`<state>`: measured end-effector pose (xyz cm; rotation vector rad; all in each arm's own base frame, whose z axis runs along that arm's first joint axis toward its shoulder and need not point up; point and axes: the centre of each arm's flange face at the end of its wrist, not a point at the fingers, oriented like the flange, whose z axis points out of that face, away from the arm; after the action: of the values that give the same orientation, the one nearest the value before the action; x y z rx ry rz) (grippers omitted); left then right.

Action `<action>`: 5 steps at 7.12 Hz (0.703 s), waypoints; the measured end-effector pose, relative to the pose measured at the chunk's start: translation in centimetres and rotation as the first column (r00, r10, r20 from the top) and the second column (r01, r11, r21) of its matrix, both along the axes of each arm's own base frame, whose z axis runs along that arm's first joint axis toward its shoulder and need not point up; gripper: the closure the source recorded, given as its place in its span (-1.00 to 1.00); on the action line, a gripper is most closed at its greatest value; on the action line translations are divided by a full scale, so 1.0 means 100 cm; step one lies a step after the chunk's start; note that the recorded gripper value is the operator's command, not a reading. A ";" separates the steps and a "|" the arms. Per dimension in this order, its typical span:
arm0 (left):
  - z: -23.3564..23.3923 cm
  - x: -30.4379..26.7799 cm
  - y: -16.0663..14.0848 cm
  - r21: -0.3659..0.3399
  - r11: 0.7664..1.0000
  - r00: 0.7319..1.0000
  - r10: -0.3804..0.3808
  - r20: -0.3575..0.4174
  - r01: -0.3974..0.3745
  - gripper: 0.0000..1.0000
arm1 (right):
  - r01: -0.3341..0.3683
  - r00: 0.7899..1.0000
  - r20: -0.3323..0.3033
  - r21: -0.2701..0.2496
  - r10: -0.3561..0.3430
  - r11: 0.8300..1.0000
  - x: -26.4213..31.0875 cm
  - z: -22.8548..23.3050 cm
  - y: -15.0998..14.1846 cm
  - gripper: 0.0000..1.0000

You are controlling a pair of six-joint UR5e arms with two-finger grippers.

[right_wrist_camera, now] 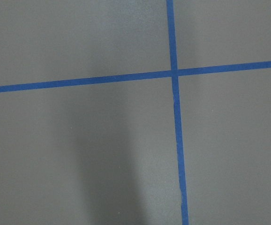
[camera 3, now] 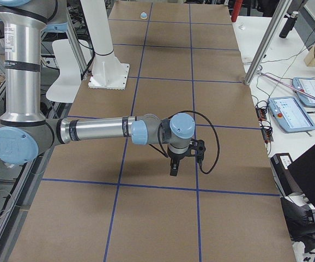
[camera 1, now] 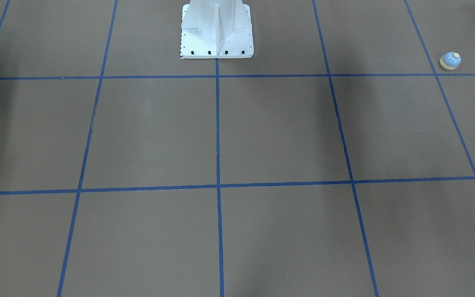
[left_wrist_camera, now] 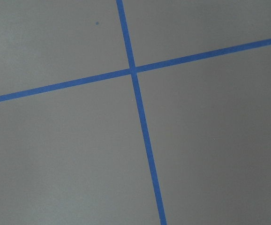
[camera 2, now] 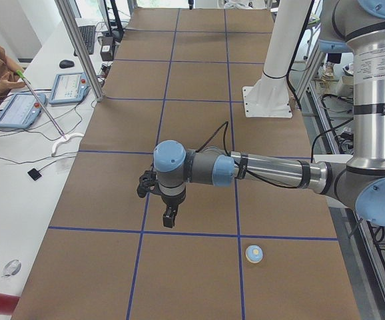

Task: Place and press bell with both arms

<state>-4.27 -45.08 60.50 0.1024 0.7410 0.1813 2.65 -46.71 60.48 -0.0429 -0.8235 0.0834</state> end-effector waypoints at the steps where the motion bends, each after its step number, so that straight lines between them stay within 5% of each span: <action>1: 0.001 0.000 0.001 -0.001 1.000 1.000 0.000 0.000 0.000 -1.00 | 0.000 1.000 0.000 0.001 0.000 1.000 0.000 0.000 0.000 -1.00; 5: -0.003 0.000 0.000 0.001 1.000 1.000 -0.005 0.000 0.005 -1.00 | -0.001 1.000 0.000 -0.002 0.001 1.000 0.000 0.001 0.000 -1.00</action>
<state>-4.26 -45.08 60.24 0.1051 0.7409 0.1773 2.66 -46.66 60.57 -0.0447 -0.8233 0.0852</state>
